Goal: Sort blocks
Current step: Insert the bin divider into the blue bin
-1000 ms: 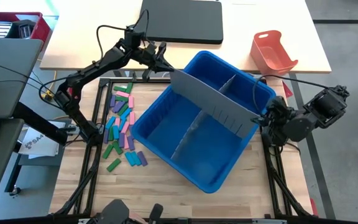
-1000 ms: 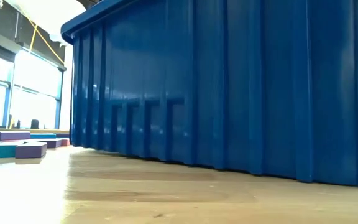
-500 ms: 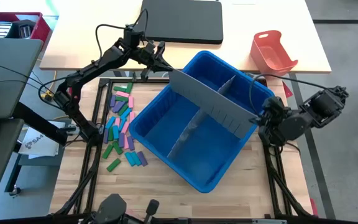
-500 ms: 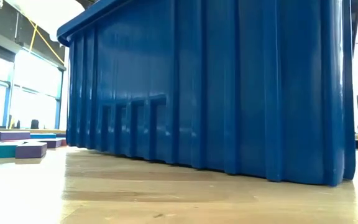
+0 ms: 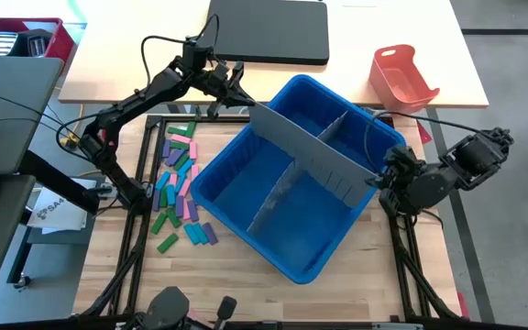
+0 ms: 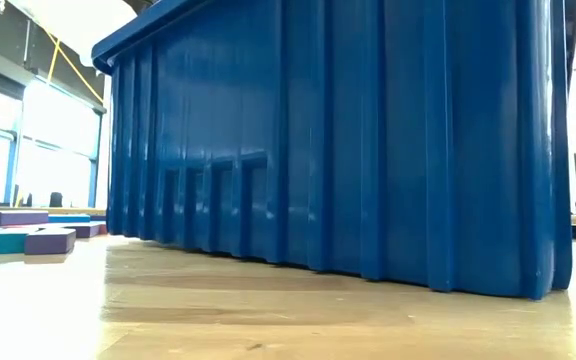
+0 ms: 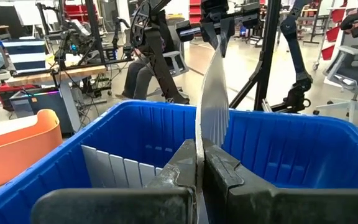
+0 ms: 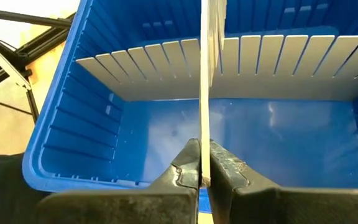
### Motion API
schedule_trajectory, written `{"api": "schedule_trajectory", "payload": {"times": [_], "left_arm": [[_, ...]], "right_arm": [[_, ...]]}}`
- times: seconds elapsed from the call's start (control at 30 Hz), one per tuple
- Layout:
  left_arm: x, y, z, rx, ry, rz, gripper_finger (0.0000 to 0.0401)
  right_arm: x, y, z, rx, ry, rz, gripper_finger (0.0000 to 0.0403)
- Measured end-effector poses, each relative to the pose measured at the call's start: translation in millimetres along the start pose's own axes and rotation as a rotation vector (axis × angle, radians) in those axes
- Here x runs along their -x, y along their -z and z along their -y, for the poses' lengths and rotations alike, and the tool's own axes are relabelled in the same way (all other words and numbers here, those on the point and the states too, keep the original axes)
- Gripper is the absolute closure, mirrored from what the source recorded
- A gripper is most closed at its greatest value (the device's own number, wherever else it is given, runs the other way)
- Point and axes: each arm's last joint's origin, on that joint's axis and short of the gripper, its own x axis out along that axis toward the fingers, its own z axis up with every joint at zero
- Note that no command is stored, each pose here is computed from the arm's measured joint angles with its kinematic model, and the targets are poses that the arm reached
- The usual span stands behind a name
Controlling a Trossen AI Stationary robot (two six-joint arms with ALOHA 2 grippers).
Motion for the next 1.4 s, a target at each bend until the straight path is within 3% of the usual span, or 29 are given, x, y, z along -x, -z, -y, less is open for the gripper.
{"api": "schedule_trajectory", "payload": {"times": [0.33, 0.8, 1.4], "left_arm": [[-6.1, -0.7, 4.4, 0.008, 0.036, 0.001, 0.04], [-5.8, 1.2, 3.3, 0.014, 0.024, -0.006, 0.04], [-6.6, 1.8, 3.5, 0.017, 0.028, -0.006, 0.04]], "right_arm": [[-4.6, 2.4, -5.9, 0.002, -0.019, -0.077, 0.0398], [-4.0, -0.1, -2.8, 0.155, 0.048, 0.024, 0.0398], [-1.9, 1.1, -1.8, 0.147, -0.003, -0.026, 0.0398]]}}
